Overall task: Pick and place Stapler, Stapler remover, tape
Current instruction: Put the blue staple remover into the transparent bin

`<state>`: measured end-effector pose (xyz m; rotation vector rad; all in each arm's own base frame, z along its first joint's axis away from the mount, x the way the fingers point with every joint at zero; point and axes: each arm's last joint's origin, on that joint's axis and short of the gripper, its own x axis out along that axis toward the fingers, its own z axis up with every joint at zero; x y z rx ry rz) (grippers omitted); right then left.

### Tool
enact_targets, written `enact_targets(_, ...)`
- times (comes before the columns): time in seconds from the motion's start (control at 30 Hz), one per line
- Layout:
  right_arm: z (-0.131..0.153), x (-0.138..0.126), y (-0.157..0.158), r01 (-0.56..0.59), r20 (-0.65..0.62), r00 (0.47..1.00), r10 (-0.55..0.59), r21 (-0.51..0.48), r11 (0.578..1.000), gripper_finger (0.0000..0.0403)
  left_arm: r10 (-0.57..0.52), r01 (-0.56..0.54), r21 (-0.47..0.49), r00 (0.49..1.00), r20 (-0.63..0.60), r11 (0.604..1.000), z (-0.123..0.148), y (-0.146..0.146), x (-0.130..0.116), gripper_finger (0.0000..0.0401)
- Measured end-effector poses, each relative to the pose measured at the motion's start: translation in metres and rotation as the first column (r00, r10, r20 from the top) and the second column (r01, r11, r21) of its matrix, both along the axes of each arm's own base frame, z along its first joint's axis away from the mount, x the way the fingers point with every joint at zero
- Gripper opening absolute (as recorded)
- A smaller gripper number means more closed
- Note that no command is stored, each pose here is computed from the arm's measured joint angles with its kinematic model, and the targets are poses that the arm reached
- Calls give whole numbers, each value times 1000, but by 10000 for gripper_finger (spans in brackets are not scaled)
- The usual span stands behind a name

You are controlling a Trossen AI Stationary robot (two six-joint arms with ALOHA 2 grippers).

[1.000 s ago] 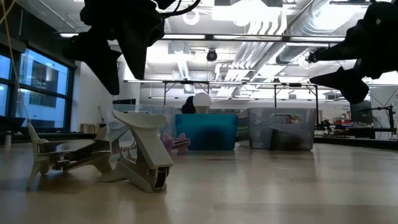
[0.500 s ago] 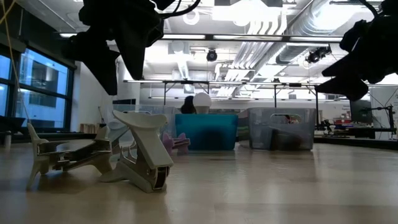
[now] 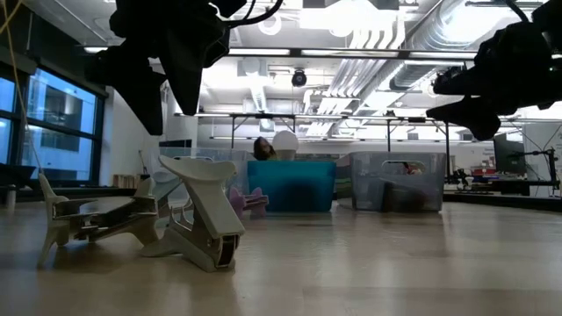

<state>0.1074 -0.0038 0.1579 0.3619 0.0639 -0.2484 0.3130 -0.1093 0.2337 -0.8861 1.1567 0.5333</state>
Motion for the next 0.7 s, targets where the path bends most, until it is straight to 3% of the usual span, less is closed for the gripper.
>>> enact_targets(0.47, -2, 0, -5, -70, -52, 997, 64, -126, 990, 268, -10, 10, -5, 1000, -2, 1000, 0, 0, 0, 239)
enact_targets(0.7, -2, 0, -4, -73, -58, 996, 66, -134, 988, 268, -29, 29, 2, 1000, 0, 1000, 0, 0, 0, 239)
